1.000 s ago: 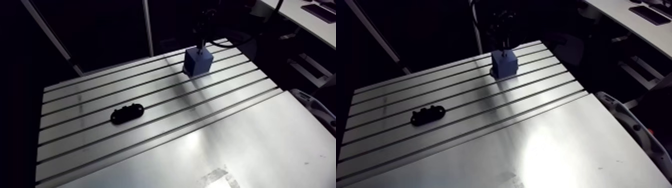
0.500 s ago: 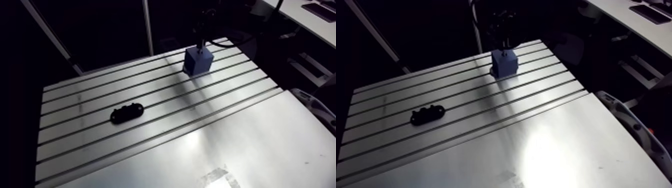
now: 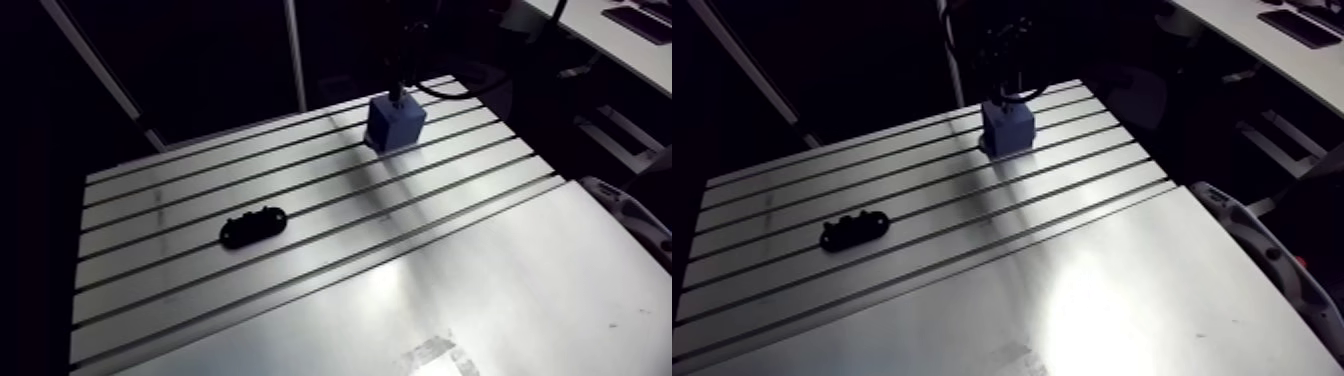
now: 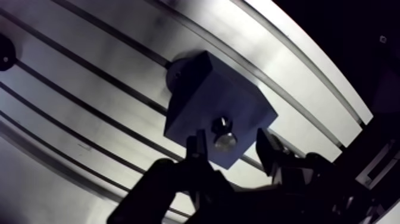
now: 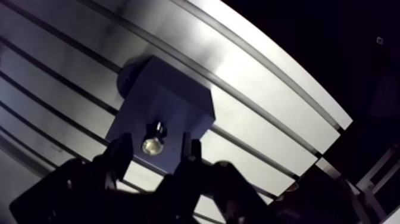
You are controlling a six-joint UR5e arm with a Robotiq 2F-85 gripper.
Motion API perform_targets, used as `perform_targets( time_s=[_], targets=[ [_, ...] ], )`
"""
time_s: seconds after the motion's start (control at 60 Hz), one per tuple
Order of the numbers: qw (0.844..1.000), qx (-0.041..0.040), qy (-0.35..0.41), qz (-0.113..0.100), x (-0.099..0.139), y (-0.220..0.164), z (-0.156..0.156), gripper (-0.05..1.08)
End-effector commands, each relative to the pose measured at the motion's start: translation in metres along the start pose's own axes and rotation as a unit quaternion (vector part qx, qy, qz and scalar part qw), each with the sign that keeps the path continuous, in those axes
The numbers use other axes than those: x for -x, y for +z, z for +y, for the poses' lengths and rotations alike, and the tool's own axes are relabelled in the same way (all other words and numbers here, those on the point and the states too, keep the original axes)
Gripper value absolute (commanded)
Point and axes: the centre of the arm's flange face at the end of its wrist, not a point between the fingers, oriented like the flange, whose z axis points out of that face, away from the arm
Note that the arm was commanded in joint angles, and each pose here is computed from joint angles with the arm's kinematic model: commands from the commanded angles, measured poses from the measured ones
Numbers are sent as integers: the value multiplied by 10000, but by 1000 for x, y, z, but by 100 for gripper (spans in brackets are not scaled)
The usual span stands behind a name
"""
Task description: Pick up the M10 bolt and insert it into the hex recess until seated.
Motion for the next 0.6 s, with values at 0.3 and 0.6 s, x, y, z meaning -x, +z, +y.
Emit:
perform_targets(
  time_s=[0.3, 0.6],
  targets=[
    [9997, 141, 61, 205, -1, -7, 1, 1],
    [9992, 188, 142, 308, -5, -19, -4, 1]
  ],
)
